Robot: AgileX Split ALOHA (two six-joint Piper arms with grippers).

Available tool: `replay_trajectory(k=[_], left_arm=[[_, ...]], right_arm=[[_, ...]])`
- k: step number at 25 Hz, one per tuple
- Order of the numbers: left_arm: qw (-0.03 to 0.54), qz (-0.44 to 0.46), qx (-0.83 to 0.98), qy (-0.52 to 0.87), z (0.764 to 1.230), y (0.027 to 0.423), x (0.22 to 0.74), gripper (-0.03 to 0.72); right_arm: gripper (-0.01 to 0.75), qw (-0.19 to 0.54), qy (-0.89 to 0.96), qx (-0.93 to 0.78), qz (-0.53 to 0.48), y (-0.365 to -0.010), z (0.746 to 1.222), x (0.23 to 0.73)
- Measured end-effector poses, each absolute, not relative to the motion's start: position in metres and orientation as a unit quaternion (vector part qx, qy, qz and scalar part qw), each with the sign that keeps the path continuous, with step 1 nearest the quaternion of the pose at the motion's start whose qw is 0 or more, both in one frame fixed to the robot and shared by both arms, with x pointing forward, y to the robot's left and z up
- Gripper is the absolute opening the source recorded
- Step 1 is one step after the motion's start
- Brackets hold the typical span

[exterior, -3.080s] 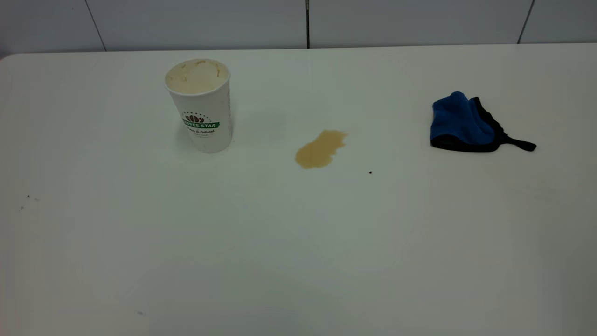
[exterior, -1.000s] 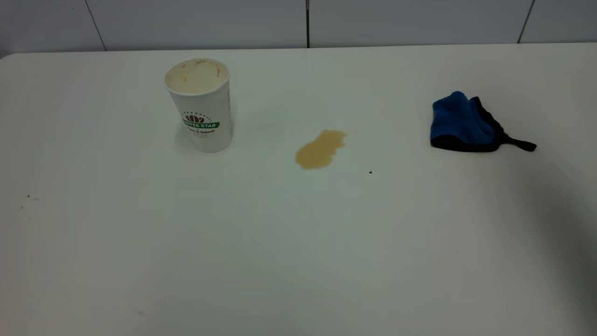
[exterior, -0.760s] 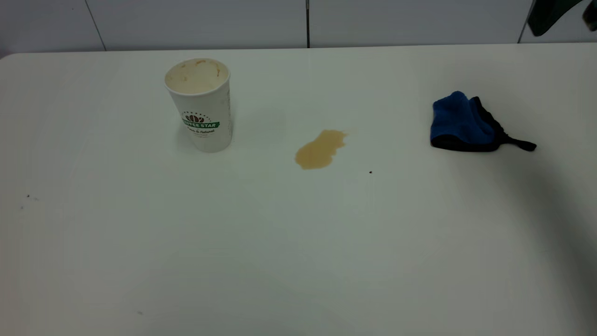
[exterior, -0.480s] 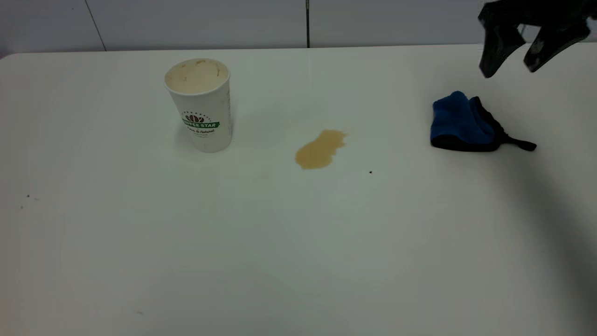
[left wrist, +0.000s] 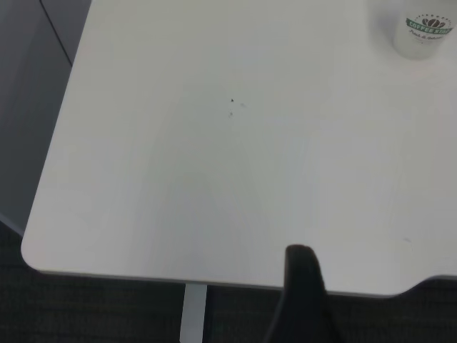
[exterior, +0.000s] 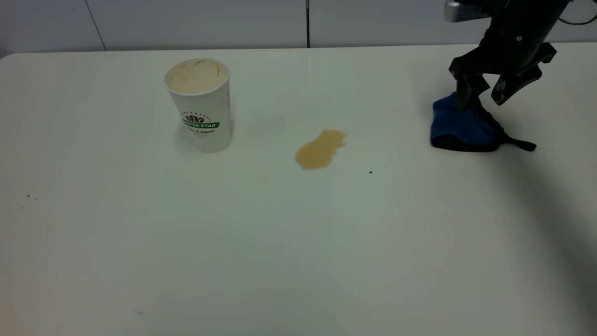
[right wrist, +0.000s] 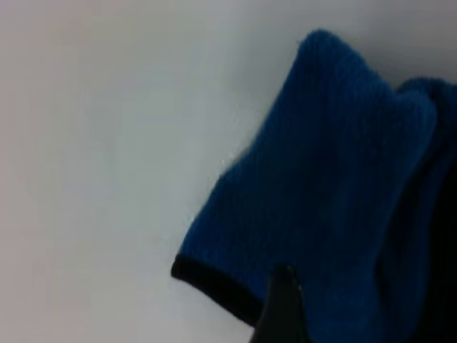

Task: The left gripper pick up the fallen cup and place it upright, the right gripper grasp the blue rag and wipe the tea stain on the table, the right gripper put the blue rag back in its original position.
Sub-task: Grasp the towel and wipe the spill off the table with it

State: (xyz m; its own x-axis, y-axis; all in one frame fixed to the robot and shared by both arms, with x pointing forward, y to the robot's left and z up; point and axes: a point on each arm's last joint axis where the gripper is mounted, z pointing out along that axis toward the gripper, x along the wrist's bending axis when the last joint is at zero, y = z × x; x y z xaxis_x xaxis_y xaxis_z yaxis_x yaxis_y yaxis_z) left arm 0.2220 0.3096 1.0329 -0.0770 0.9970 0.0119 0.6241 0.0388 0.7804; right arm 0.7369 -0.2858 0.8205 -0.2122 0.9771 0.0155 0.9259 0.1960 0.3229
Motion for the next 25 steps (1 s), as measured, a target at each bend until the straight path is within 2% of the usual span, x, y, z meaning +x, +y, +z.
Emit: replay_trajectory(k=[8,11,13,14,18,19,20,25], left_arm=[[0.290,0.321,0.614,0.660,1.033,0.310,0.222,0.581],[0.290,0.321,0.614,0.660,1.033,0.310,0.222,0.581],[0.290,0.321,0.614,0.660,1.033,0.310,0.222,0.581],[0.290,0.321,0.614,0.660,1.033,0.310,0.222,0.581],[0.290,0.321,0.614,0.660,1.033,0.310,0.222,0.581],[0.290,0.321,0.614,0.660,1.033,0.310,0.222,0.581],[0.290,0.321,0.614,0.660,1.033,0.310,0.222,0.581],[0.290,0.321,0.614,0.660,1.033,0.310,0.222,0.581]], right_arm=[[0.657,0.111,0.770,0.613,0.136,-0.287,0.791,0.745],[0.621,0.108,0.771,0.614,0.133,-0.287,0.782,0.746],[0.546,0.107,0.772,0.613,0.133,-0.286,0.779,0.746],[0.483,0.108,0.772,0.612,0.133,-0.285,0.778,0.746],[0.153,0.110,0.779,0.602,0.134,-0.275,0.779,0.746],[0.102,0.109,0.782,0.599,0.134,-0.271,0.780,0.746],[0.083,0.109,0.786,0.593,0.135,-0.264,0.780,0.746],[0.081,0.091,0.818,0.553,0.130,-0.214,0.782,0.738]])
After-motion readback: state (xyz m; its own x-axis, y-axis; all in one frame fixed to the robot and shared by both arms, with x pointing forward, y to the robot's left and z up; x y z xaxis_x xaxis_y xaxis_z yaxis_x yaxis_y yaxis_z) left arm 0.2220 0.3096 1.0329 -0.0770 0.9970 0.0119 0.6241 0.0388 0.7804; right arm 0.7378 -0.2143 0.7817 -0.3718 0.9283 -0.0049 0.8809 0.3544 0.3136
